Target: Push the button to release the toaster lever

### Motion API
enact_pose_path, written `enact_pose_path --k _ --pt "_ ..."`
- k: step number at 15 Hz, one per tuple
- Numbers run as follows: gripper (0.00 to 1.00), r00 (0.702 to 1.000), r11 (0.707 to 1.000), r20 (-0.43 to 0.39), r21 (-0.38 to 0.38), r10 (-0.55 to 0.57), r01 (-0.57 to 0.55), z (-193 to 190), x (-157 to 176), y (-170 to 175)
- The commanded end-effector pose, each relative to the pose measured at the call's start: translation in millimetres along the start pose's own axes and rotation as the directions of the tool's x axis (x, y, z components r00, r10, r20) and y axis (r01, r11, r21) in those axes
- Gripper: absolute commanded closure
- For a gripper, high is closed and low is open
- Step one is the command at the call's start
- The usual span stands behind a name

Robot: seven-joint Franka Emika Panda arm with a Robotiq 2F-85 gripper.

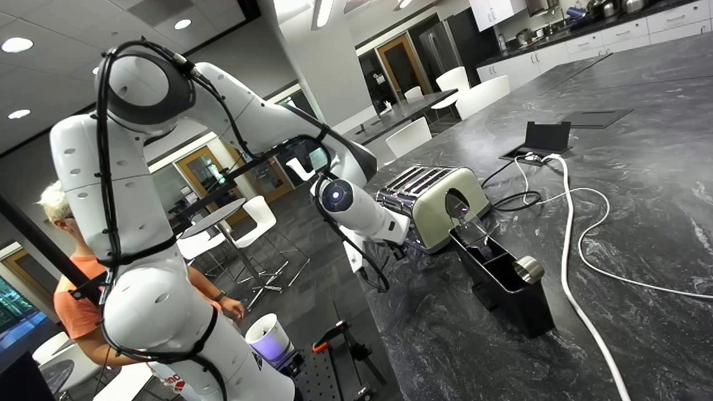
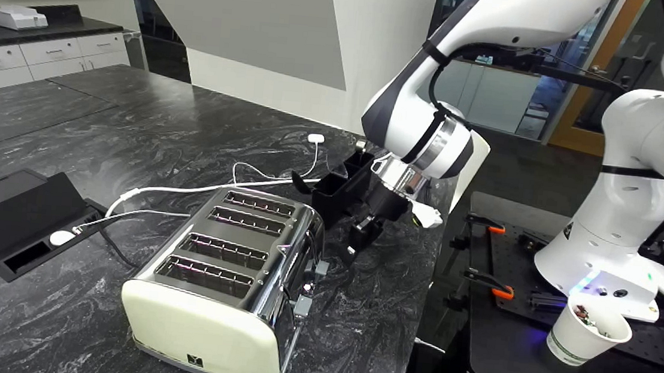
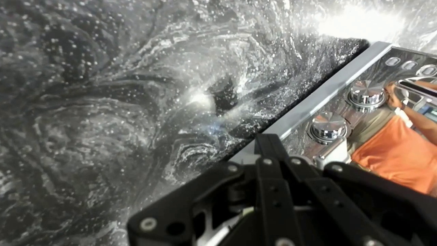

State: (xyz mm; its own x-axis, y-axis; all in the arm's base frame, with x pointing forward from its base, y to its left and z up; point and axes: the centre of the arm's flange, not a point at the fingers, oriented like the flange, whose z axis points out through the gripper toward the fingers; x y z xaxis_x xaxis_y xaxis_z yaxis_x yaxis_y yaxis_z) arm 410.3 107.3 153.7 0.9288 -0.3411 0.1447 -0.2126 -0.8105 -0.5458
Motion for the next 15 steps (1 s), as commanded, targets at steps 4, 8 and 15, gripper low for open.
enact_pose_path --k 4,8,15 --pt "1.00 0.997 0.996 -0.025 0.054 0.075 -0.074 27.9 9.4 6.4" --pt "1.00 0.994 0.992 -0.035 0.065 0.107 -0.104 37.7 12.3 9.0" --pt "1.00 0.984 0.980 -0.077 0.131 0.161 -0.150 45.0 17.8 16.0"
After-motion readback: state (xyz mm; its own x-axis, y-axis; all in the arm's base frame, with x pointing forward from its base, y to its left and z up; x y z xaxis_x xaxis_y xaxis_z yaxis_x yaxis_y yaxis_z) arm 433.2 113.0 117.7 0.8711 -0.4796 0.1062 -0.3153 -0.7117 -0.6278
